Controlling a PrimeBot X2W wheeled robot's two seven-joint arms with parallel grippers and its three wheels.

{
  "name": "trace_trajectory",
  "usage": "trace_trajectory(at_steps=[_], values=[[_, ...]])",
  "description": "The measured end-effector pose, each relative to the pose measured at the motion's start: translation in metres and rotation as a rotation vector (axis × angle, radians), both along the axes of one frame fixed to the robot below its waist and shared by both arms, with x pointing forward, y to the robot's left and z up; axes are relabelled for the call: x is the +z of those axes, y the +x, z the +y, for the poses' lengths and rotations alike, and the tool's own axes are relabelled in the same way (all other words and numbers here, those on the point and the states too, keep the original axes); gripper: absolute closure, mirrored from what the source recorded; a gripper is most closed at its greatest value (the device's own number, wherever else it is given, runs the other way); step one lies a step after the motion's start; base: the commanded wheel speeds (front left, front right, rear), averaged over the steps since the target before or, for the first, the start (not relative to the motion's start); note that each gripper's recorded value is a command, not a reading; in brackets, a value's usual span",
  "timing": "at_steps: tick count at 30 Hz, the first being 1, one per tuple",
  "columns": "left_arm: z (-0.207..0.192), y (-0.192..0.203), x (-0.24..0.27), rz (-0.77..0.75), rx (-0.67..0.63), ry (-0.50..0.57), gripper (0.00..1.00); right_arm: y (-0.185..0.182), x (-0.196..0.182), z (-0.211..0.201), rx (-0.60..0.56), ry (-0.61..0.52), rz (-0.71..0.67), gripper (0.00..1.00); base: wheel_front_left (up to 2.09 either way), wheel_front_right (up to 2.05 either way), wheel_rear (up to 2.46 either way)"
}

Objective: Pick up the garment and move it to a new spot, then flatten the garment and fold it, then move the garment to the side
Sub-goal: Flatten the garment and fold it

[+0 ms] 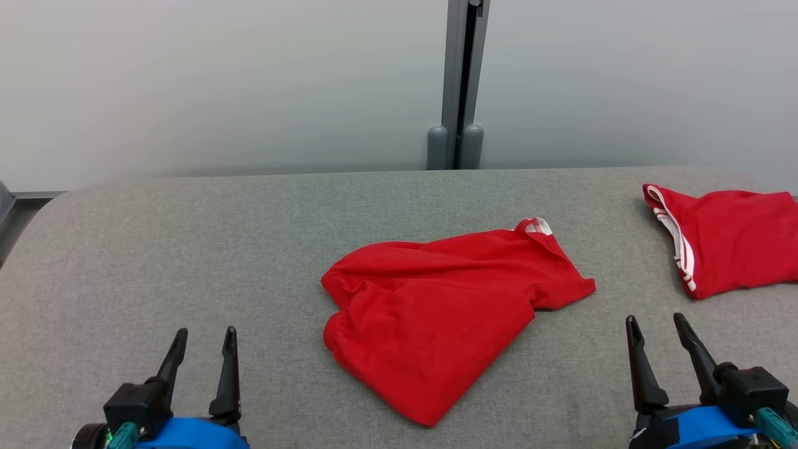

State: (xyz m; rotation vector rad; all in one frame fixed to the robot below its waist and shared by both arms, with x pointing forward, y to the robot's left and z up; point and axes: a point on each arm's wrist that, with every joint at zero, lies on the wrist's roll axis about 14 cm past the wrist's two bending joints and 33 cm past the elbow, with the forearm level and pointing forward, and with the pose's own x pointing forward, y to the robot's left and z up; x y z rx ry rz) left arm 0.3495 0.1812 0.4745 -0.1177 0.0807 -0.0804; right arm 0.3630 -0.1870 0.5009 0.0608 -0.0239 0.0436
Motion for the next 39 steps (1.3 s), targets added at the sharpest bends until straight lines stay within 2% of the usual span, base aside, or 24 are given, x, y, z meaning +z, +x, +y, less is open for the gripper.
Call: trace_trajectory(at_steps=[4,9,14,18,28,29,30,34,37,39], values=[[-0.015,0.008,-0.003,0.024,-0.061,0.000,0.00,-0.001,-0.002,-0.001,-0.005,0.003,0.007,0.00,0.00,0.00,0.00],[-0.060,0.011,-0.038,0.179,-0.239,0.006,0.00,-0.003,-0.008,-0.002,-0.009,0.019,0.025,0.00,0.00,0.00,0.00],[-0.090,0.021,-0.060,0.272,-0.329,-0.004,0.00,-0.003,-0.012,-0.005,-0.021,0.027,0.035,0.00,0.00,0.00,0.00],[-0.098,0.031,-0.075,0.339,-0.334,-0.013,0.00,-0.004,-0.016,-0.009,-0.036,0.029,0.046,0.00,0.00,0.00,0.00],[-0.098,0.044,-0.119,0.614,-0.276,0.026,0.00,-0.003,-0.022,-0.020,-0.069,0.041,0.060,0.00,0.00,0.00,0.00],[-0.101,0.042,-0.121,0.637,-0.283,0.018,0.28,-0.003,-0.022,-0.020,-0.071,0.042,0.060,0.00,0.00,0.00,0.00],[-0.105,0.041,-0.122,0.651,-0.290,0.009,1.00,-0.004,-0.022,-0.021,-0.074,0.044,0.062,0.00,0.00,0.00,0.00],[-0.128,0.050,-0.109,0.612,-0.331,-0.082,1.00,-0.006,-0.023,-0.024,-0.085,0.047,0.062,0.00,0.00,0.00,0.00],[-0.154,0.070,-0.071,0.481,-0.379,-0.191,1.00,-0.007,-0.022,-0.025,-0.088,0.048,0.057,0.00,0.00,0.00,0.00],[-0.170,0.082,-0.041,0.380,-0.428,-0.204,1.00,-0.007,-0.020,-0.026,-0.090,0.048,0.053,0.00,0.00,0.00,0.00]])
